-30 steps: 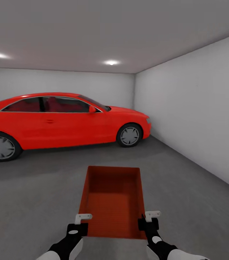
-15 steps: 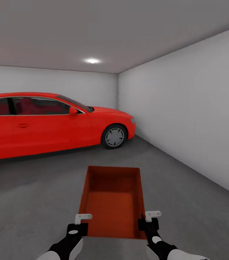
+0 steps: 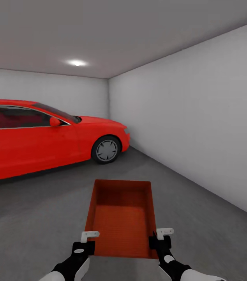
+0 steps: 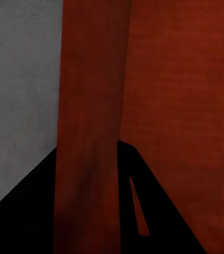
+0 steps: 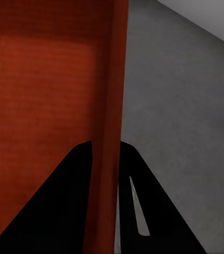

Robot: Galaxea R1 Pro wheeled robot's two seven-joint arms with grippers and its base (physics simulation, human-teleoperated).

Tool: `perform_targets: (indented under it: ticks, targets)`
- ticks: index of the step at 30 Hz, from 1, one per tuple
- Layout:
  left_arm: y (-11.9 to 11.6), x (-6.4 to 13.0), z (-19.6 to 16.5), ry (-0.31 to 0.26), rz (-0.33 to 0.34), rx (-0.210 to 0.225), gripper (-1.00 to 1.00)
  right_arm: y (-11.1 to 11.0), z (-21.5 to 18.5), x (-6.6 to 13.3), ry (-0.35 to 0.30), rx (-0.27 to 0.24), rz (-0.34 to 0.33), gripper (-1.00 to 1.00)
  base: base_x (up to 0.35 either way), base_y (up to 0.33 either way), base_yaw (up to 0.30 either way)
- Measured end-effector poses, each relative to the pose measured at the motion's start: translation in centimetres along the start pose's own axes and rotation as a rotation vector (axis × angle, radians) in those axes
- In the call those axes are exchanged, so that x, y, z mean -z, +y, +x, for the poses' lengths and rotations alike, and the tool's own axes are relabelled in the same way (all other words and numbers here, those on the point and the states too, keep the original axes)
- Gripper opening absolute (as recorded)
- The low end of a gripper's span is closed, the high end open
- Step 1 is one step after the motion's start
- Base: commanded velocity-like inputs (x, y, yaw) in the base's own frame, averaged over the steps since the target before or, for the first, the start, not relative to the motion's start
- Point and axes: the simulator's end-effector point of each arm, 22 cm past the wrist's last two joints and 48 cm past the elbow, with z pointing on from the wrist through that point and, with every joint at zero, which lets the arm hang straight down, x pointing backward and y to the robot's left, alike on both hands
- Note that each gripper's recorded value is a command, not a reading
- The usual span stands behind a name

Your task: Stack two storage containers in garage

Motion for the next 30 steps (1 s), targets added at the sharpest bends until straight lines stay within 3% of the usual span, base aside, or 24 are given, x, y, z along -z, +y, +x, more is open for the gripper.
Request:
perform_targets:
  ticks: [30]
  targets:
    - [0.00,0.00,-0.08,-0.002,0.000,-0.001,-1.00,-0.01,-0.04,0.00,-0.002,-0.001,0.001,-1.00,0.321,0.000,-0.282]
